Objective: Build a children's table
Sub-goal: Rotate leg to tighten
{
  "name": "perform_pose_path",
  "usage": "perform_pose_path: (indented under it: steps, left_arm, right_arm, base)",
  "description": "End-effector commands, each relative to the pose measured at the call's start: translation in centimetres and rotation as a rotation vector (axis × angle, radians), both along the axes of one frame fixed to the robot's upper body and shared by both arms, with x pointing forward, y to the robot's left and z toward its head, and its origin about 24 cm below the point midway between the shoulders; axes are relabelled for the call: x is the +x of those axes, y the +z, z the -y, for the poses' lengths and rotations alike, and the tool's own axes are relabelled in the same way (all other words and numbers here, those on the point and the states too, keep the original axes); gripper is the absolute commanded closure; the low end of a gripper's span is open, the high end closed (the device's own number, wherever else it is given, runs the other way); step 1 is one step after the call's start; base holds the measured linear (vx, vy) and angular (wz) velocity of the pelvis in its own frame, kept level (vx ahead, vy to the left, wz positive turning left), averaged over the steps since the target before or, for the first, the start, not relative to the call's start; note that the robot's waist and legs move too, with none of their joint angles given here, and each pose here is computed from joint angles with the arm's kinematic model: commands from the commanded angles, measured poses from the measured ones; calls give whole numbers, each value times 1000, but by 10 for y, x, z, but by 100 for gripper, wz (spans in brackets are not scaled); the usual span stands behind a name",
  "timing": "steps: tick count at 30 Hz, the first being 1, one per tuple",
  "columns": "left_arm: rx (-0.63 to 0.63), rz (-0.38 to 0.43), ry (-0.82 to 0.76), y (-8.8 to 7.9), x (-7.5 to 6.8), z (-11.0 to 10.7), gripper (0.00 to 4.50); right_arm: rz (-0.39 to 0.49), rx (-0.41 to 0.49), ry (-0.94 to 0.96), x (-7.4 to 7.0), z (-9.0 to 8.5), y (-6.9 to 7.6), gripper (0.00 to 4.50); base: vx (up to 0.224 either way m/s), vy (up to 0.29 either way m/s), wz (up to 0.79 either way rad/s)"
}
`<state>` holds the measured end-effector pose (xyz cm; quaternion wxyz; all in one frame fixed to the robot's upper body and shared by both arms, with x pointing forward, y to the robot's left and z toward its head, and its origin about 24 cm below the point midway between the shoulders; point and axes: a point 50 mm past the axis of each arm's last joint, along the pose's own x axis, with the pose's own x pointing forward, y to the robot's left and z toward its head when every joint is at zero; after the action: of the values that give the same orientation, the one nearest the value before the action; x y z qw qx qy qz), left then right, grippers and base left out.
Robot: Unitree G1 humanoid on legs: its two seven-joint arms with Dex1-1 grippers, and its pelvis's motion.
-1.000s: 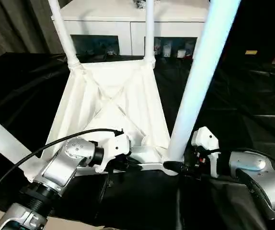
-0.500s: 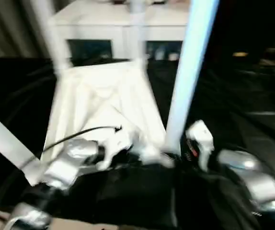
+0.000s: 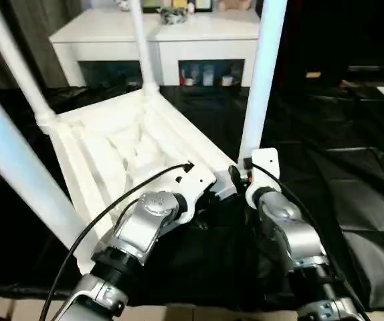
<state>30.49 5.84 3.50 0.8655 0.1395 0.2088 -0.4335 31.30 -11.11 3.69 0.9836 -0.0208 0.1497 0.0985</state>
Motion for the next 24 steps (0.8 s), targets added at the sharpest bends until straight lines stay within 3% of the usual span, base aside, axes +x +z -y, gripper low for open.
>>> perform_pose_path:
  steps: [1,5,8,11,14,15,17,21,24]
  left_arm:
    - [33,43,45,2,6,-6,450]
    - [46,59,-23,4,3,-14,450]
    - [58,51,-56,6,0,-23,450]
    - [71,50,-119,6,-3,-28,450]
    - [61,-3,-275,7,-13,-38,450]
    - [53,-14,-409,8,-23,-41,450]
    - [54,-46,-511,8,-30,-46,450]
    - [62,-85,-561,11,-34,-55,450]
    - [54,-96,-575,14,-33,-58,450]
  right_arm:
    - [16,22,169,-9,-28,2,117]
    - [81,-41,190,-9,-9,14,71]
    - [136,-114,297,-12,9,27,71]
    - [139,-99,404,-18,21,34,71]
    - [112,-121,630,-34,44,42,71]
    - [67,-128,709,-43,53,41,71]
    - [8,-127,782,-50,60,39,71]
    - [-70,-144,852,-58,68,34,71]
    - [-79,-142,851,-56,69,34,71]
  base:
    - [0,0,0]
    - [0,0,0]
    - [0,0,0]
    - [0,0,0]
    - [0,0,0]
    - [0,0,0]
    - [0,0,0]
    - [0,0,0]
    - [0,0,0]
